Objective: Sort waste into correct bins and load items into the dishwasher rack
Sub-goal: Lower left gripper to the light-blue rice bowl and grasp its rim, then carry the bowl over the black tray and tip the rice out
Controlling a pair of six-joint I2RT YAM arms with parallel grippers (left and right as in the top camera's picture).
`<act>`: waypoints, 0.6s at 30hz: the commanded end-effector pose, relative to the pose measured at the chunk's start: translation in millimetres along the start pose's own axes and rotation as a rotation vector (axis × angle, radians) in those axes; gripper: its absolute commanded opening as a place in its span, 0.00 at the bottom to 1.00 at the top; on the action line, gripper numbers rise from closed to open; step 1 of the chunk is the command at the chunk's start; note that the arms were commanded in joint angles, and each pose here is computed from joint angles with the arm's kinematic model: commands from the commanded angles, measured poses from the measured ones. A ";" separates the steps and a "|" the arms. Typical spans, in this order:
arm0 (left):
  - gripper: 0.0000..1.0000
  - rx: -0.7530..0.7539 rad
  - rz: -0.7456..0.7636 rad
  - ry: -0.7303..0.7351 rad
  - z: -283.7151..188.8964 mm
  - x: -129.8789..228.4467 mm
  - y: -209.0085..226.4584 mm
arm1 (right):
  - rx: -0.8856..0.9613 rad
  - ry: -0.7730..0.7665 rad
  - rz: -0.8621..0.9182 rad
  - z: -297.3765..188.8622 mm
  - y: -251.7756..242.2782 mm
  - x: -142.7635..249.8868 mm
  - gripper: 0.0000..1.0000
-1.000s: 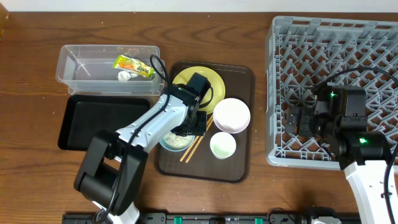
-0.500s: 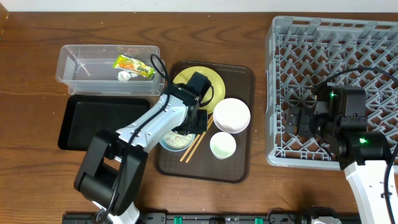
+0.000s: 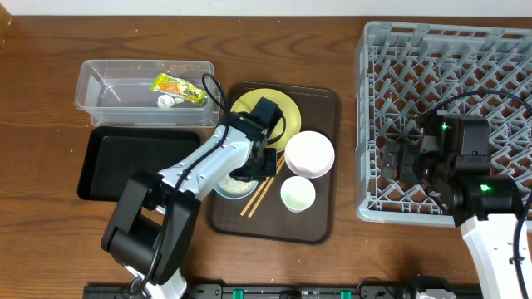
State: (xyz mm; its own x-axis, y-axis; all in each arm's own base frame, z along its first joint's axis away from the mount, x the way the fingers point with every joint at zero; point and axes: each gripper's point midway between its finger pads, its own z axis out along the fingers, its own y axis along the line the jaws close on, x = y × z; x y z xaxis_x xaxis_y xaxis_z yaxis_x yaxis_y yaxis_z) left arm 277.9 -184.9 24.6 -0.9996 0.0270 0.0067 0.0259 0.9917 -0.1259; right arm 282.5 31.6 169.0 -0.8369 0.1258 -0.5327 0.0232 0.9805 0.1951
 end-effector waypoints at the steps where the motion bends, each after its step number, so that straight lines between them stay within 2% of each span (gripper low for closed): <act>1: 0.06 -0.001 0.006 0.009 3.1 2.1 -0.9 | -0.006 -0.023 0.011 -6.0 1.5 -7.7 0.99; 7: 0.06 0.015 0.011 -0.019 -27.0 4.4 -3.6 | -0.004 -0.013 0.012 -5.9 1.0 -5.1 0.99; 13: 0.06 0.061 0.099 -0.119 -79.8 5.3 -4.1 | -0.004 -0.014 0.013 -5.9 1.0 -5.4 0.99; 18: 0.06 0.094 0.030 -0.210 -114.1 -5.7 22.6 | -0.004 -0.013 0.013 -5.9 1.0 -5.3 0.99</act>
State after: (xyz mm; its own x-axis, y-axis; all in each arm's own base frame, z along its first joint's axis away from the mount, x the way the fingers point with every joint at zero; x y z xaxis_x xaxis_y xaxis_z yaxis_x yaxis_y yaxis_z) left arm 270.3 -163.9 111.1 -0.9905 0.0448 -0.1300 0.0698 0.9784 -0.1946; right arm 280.3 31.5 167.5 -0.8425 0.1256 -0.5238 0.0253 0.9806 0.1945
